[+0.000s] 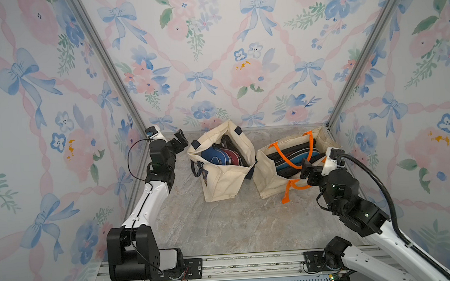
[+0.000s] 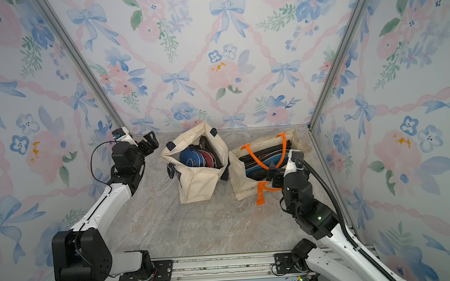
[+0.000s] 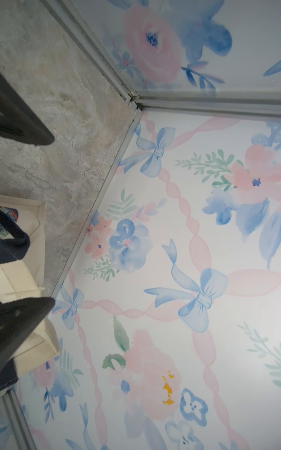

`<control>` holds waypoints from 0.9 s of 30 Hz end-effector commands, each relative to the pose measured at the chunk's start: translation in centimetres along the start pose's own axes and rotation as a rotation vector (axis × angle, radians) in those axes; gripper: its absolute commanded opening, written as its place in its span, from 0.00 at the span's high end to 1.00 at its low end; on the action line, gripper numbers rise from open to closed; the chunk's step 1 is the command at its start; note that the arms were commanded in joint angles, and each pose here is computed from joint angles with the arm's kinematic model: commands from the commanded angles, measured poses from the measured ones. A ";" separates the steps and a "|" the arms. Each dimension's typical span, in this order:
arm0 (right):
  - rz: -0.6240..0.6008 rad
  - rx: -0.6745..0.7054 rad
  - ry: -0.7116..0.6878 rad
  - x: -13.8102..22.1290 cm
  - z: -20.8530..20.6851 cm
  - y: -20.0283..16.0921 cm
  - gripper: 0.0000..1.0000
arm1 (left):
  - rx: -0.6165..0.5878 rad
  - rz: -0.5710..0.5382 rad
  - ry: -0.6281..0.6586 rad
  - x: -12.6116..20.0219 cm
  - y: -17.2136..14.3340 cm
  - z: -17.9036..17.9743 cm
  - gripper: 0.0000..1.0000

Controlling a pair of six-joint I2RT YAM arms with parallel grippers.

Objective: Remove the ping pong set from the canvas bag
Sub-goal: Adjust the canvas bag at the center of the board.

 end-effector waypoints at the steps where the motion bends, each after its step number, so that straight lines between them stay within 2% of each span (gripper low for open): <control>1: 0.052 0.067 0.096 -0.6 3.5 -0.2 0.03 | -0.038 0.120 -0.004 -0.9 -2.8 -0.1 0.02; 6: 0.104 -0.051 0.176 -2.6 5.9 0.4 0.03 | -0.076 0.161 -0.007 -1.8 -3.9 -0.5 0.03; 10: 0.149 -0.292 0.257 -4.9 6.0 1.3 0.03 | -0.116 0.184 0.008 -1.9 -5.2 -0.2 0.03; 12: 0.168 -0.457 0.270 -6.3 5.4 1.5 0.03 | -0.128 0.185 0.022 -1.9 -5.4 0.1 0.03; 15: 0.204 -0.618 0.250 -8.2 4.7 1.8 0.03 | -0.147 0.184 0.041 -2.0 -5.5 0.6 0.03; 19: 0.279 -0.662 0.172 -10.4 5.1 2.3 0.03 | -0.155 0.198 0.044 -2.0 -6.1 0.9 0.03; 23: 0.300 -0.664 0.107 -12.2 5.0 3.2 0.03 | -0.166 0.212 0.047 -2.0 -6.7 1.3 0.03; 27: 0.376 -0.667 -0.015 -13.1 3.4 2.3 0.02 | -0.172 0.215 0.053 -2.0 -6.9 1.5 0.03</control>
Point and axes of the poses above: each gripper's point midway between its finger pads, its own x axis back along the fingers, its own z axis along the line the jaws close on, y = z × x, the point moved 1 cm from there along x, back along the fingers, and after that the axes turned 7 degrees about x, right-handed, at the moved point
